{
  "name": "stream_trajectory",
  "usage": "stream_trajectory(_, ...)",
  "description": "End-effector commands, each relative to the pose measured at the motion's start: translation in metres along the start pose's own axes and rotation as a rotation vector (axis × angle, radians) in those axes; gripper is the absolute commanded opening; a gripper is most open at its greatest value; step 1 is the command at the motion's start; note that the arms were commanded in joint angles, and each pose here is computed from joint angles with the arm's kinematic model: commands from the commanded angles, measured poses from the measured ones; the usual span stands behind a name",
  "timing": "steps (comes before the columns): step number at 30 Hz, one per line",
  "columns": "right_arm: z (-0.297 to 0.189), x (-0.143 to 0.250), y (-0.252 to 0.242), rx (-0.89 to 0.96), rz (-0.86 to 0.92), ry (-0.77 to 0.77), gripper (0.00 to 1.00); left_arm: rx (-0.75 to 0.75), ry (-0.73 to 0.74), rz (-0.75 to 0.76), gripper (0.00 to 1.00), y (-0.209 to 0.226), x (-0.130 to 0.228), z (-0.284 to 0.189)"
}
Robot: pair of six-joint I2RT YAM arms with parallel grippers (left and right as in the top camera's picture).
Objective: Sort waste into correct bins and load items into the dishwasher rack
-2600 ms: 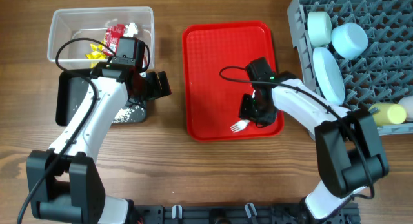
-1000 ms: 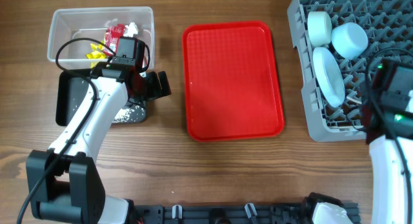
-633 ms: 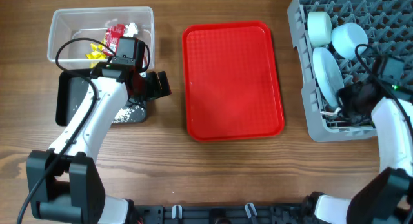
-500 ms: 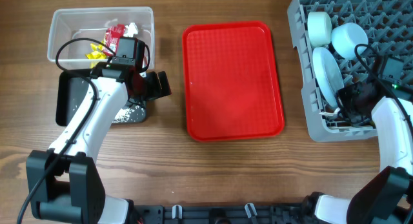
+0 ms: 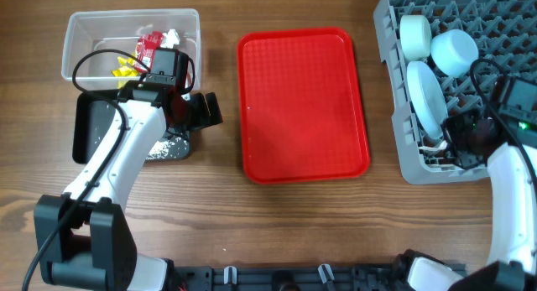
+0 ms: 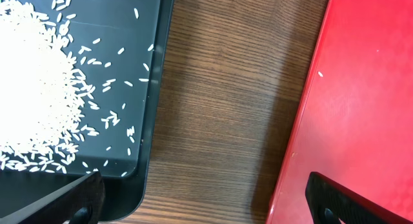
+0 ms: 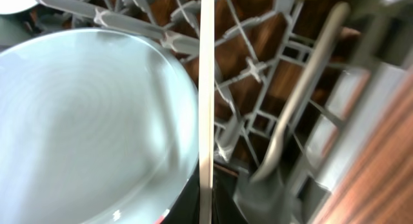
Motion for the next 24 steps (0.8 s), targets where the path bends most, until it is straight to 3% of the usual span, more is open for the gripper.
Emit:
stream_trajectory(1, -0.016, -0.006, -0.014, 0.055, 0.085, -0.074, 0.04, 0.007, 0.009, -0.007, 1.00, -0.001, 0.002, 0.002)
stream_trajectory(4, -0.018, -0.011, -0.033, 0.162, 0.159, -0.144, 0.04, 0.007, 0.009, -0.007, 1.00, -0.001, 0.002, 0.002)
stream_trajectory(5, -0.018, -0.012, -0.033, 0.163, 0.160, -0.155, 0.09, 0.007, 0.009, -0.007, 1.00, -0.001, 0.002, 0.002)
stream_trajectory(8, -0.018, -0.016, -0.028, 0.138, 0.161, -0.170, 0.68, 0.007, 0.008, -0.007, 1.00, -0.001, 0.002, 0.002)
stream_trajectory(10, -0.017, -0.018, -0.024, 0.118, 0.154, -0.180, 0.84, 0.007, 0.009, -0.007, 1.00, -0.001, 0.002, 0.002)
stream_trajectory(18, -0.017, -0.020, -0.021, 0.102, 0.154, -0.187, 0.86, 0.007, 0.009, -0.007, 1.00, -0.001, 0.002, 0.002)
stream_trajectory(24, -0.018, -0.020, -0.020, 0.106, 0.012, -0.179, 0.87, 0.007, 0.009, -0.007, 1.00, -0.001, 0.002, 0.002)
Point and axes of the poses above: each gripper's point midway between its finger pads, its own z axis out along the fingers, its own y axis along the line the jaws close on, x = y × z, the point moved 4 cm from there along -z, back along the fingers, and after that the axes turned 11 degrees about z, right-handed, at the moved point
